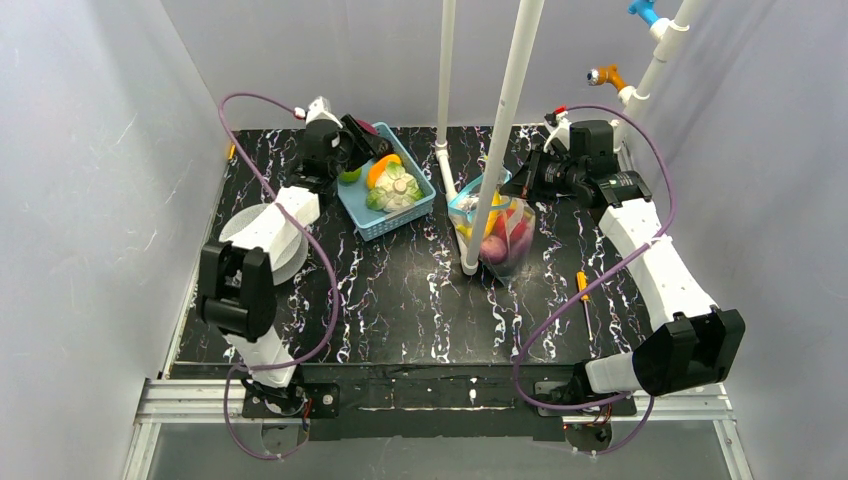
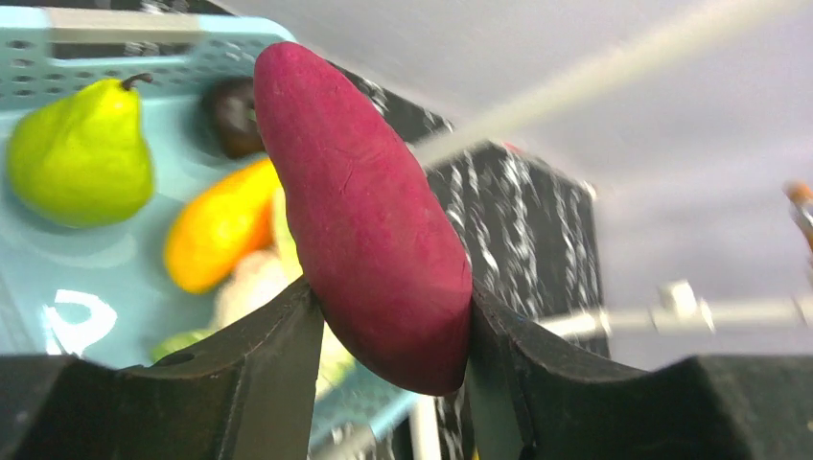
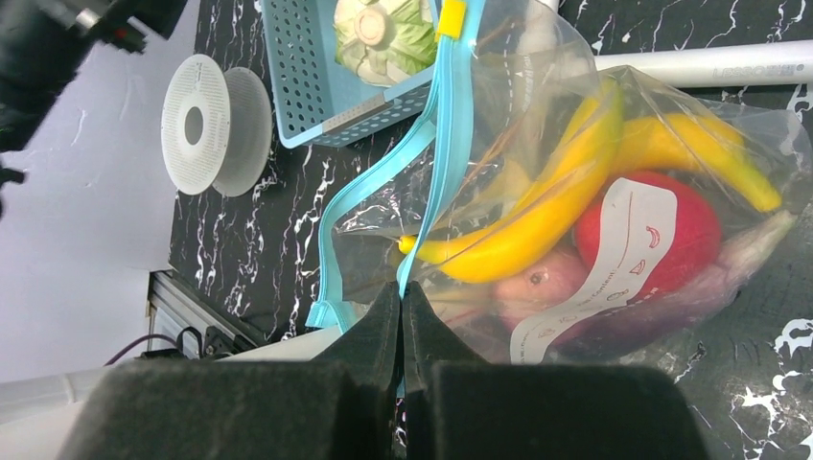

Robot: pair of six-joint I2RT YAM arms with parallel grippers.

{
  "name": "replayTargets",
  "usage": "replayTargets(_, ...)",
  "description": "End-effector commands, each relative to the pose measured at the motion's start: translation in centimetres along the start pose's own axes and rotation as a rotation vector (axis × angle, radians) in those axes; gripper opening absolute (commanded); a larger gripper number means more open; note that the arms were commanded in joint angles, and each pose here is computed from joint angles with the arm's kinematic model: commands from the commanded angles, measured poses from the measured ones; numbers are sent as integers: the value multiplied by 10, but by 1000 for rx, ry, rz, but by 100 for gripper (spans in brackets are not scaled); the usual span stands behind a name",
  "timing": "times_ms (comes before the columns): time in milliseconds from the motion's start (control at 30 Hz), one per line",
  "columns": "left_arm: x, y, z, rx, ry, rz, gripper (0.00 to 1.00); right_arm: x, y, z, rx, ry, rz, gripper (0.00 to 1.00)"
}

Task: Place the food in the zip-top bag and seal the zipper
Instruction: Pick up the fake vegetable from the bin, then place the fake vegetable in the zipper food storage bag.

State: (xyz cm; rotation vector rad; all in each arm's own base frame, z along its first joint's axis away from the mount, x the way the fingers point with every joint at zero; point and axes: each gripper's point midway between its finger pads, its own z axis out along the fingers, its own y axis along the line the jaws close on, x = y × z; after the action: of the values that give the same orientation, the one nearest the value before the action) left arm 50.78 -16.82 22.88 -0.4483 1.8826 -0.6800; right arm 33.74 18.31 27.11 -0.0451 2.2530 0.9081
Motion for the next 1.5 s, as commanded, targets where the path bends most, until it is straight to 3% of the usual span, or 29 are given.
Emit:
replayTargets(0,44,-53,-55,298,349,82,0,-17,18,-11,-61,-81,-32,1)
replayTargets(200,77,-96,-120,625,632,12,0,-19,11,2,-50,-60,-20,1)
replayTargets(533,81,-149,-199,967,733,17,0,-19,17,25,-79,14,-29,1)
replayTargets(667,105,-153,-205,971,847,45,0,-19,24,30,-83,29,-66,1)
replayTargets(800,129,-145,-188,859,959,0,0,-20,30,33,-78,29,-101,1)
replayTargets(967,139,-149,-154,789,996,-116,0,-19,39,36,-95,31,-119,1)
replayTargets(1233,171,-155,-137,772,1083,-205,0,-17,46,33,-98,26,-148,1)
replayTargets(1300,176,-154,-133,747,1077,-210,9,-16,46,33,-99,26,-151,1)
replayTargets(1467,175,-158,-132,747,1050,-206,47,-15,46,34,-103,31,-151,1)
